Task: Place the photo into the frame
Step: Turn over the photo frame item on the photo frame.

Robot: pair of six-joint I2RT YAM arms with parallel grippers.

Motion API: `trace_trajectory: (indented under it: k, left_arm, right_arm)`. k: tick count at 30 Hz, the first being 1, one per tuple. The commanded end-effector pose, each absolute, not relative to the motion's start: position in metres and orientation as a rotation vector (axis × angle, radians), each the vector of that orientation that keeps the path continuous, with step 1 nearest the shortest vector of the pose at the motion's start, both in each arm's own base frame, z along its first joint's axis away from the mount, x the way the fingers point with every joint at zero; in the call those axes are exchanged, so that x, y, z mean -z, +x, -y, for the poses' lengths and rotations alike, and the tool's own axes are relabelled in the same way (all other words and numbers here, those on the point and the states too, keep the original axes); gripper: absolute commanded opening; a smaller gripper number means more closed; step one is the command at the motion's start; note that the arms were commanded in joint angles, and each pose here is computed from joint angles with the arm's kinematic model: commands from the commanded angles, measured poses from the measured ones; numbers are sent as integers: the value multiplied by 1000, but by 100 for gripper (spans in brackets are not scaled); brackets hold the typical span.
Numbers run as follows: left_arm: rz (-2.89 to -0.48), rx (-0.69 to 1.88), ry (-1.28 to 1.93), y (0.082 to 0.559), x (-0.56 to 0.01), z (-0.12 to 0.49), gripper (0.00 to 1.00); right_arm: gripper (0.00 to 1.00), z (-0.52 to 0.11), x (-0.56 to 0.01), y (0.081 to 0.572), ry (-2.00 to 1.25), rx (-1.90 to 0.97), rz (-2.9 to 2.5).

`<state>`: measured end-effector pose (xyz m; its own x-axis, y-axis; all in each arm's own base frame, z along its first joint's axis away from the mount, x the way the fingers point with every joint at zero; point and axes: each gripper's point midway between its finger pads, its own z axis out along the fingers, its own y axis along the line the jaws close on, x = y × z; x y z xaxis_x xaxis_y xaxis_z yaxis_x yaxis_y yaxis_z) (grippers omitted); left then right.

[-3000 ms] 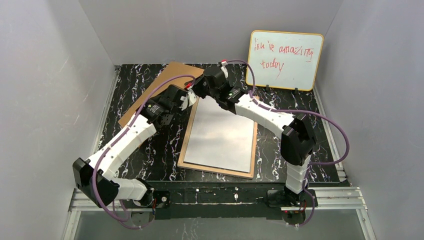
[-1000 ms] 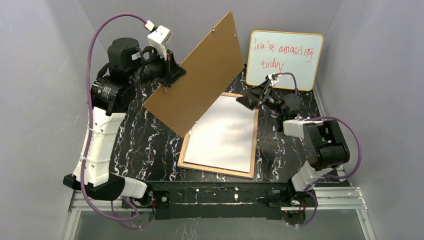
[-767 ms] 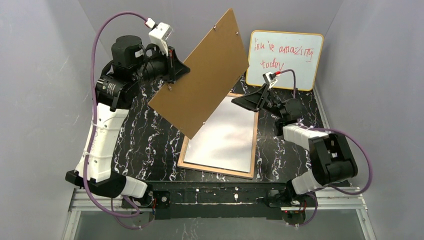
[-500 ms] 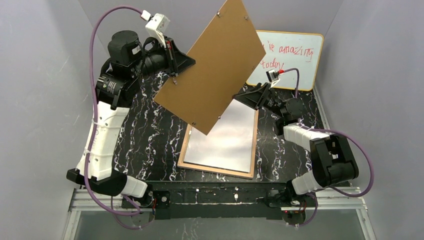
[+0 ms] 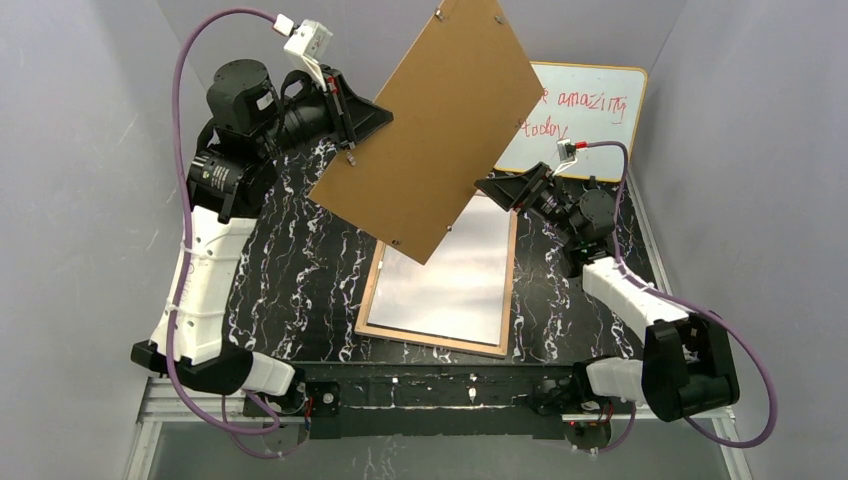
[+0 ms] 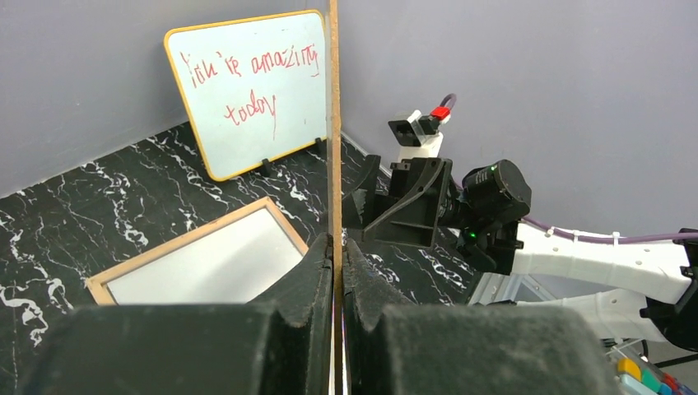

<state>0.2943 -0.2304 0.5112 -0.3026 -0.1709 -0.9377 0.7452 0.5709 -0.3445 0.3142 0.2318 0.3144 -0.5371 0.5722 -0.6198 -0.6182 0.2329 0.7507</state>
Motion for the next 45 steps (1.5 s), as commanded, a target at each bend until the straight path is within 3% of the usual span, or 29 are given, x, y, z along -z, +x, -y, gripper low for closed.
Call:
trace_trajectory:
  k: [1,13,17,20,26,29,35,39,42,45]
  left_arm:
    - [-1470,1013,516,265,-558,225,0]
    - [-1464,1055,501,262,-561,227,0]
    - [-1477,1061,482,263,-558,226,0]
    - [-1481,1057,464,265,-556,225,0]
    - [-1525,998,420,279,-537,220,0]
    - [-1550,943,398,288,-525,214,0]
    - [-1641,863,355,305,-490,204,0]
    - [-1738,774,314,320,-463,195,0]
    - [-1773,717,269,330,-449,185,0]
    - [-1788,739,242,330,-443,185,0]
  right_arm:
    - [96,-225,-339,323,-62,-1451,-1422]
    - [94,-227,-359,312,-57,-1647,-1291]
    - [89,-224,-379,302,-79,-1741,-1186]
    - [78,-217,-394,291,-85,-1846,-1078]
    - [42,-217,-409,273,-152,-1984,-1022]
    - [33,-216,-413,268,-153,-1963,-1039]
    - [31,-215,-423,261,-160,-1882,-1068]
    - [45,-212,-431,258,-137,-1899,-1060]
    - [45,-212,-444,251,-173,-1914,-1030]
    - [39,-211,-452,249,-178,-1916,-1021]
